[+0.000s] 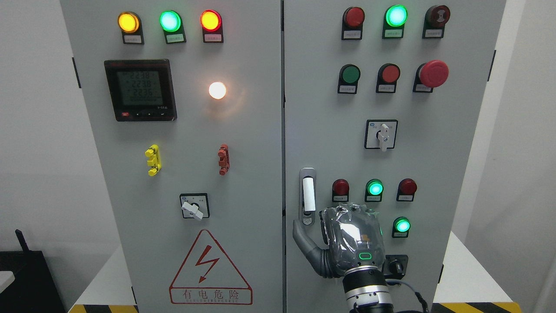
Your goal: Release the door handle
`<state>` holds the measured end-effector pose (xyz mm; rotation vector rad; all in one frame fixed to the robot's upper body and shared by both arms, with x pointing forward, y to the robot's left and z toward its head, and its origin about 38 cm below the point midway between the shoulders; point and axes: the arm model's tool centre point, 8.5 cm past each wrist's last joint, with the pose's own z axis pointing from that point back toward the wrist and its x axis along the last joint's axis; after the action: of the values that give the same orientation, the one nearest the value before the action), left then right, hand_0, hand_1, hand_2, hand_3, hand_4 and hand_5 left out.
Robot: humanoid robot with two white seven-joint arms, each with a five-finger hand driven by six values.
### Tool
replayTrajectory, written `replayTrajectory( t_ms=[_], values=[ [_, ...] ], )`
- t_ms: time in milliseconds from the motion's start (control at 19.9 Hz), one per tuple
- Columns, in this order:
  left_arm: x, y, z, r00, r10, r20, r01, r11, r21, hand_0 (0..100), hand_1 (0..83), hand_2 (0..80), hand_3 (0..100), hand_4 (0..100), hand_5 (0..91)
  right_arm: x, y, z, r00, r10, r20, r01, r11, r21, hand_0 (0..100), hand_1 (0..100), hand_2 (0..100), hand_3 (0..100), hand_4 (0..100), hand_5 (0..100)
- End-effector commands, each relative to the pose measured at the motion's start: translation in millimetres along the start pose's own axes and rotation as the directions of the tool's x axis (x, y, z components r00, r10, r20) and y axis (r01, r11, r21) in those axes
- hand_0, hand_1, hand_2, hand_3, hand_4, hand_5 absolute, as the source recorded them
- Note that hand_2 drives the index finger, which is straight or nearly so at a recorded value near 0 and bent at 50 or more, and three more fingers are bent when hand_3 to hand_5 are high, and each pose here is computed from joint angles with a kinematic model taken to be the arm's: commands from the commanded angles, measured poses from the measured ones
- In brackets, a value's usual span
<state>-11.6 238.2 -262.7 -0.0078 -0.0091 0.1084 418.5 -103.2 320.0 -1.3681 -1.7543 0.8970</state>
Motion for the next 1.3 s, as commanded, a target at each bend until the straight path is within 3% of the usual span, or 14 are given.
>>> replayTrajectory(
  t_ms=[0,1253],
  values=[
    [16.6,-2.4,-0.3,1.000,0.015,0.026,-0.014,1.000,-0.004,12,38.9,0.0,0,0,0.0,-7.4,-1.6,-8.9,1.000,0.009,-0.022,-0.009,1.000,-0.003,37,4,100,100,93,99],
    [16.6,-2.4,-0.3,1.000,0.015,0.026,-0.014,1.000,-0.004,12,38.9,0.0,0,0,0.0,-7.9,0.5,-9.7,1.000,0.001,-0.029,-0.001,1.000,0.004,43,7,99,100,92,99]
  ],
)
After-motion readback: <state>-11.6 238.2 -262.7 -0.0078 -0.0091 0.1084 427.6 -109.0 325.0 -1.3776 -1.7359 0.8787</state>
